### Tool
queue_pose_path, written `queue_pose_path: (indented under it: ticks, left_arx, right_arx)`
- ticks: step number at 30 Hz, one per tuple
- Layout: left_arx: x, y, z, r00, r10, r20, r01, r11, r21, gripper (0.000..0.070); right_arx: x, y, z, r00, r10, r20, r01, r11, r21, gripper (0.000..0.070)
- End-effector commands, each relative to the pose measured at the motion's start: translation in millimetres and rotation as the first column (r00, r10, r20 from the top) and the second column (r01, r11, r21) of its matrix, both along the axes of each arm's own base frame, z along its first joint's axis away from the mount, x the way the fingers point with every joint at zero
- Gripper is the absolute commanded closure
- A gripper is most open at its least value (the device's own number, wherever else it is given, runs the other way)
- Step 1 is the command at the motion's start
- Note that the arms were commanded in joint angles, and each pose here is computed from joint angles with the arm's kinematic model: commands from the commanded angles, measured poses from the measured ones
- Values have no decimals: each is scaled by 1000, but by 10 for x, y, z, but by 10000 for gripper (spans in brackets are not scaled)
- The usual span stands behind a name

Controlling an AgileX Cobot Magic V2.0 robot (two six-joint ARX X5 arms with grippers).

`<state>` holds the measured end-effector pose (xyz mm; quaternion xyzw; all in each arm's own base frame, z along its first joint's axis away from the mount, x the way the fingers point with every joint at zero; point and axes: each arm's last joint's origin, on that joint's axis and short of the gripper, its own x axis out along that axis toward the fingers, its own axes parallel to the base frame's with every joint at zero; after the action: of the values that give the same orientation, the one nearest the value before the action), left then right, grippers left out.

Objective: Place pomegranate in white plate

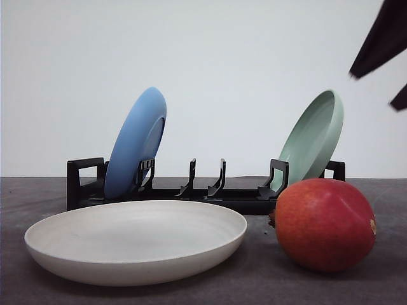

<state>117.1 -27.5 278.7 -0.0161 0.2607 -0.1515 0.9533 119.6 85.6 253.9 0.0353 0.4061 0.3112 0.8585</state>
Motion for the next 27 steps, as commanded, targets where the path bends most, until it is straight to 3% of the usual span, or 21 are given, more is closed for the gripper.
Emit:
queue_pose_path:
  ticks: [1, 6, 10, 15, 24, 27]
  left_arx:
    - [11, -4, 13, 1000, 1, 2, -1, 1000, -11, 237]
    - [11, -4, 13, 1000, 2, 2, -2, 1000, -11, 237]
    - [11, -4, 13, 1000, 1, 2, -1, 1000, -10, 238]
    - [11, -4, 13, 1000, 2, 3, -2, 1000, -10, 242]
    - [11, -4, 13, 1000, 2, 3, -2, 1000, -10, 242]
    - [11, -4, 14, 1000, 1, 3, -1, 1000, -10, 242]
  right_arx:
    - [52, 88, 30, 1000, -16, -24, 16, 1000, -10, 229]
    - [195, 293, -60, 998, -22, -53, 15, 993, -120, 146]
    - [314, 414, -181, 997, -12, -75, 1, 988, -152, 127]
    - [452, 527, -344, 994, -14, -110, -6, 983, -181, 27]
    - [567, 623, -622, 977, -24, -210, -31, 966, -256, 27]
    - [570, 632, -672, 969, -23, -245, -44, 963, -265, 69]
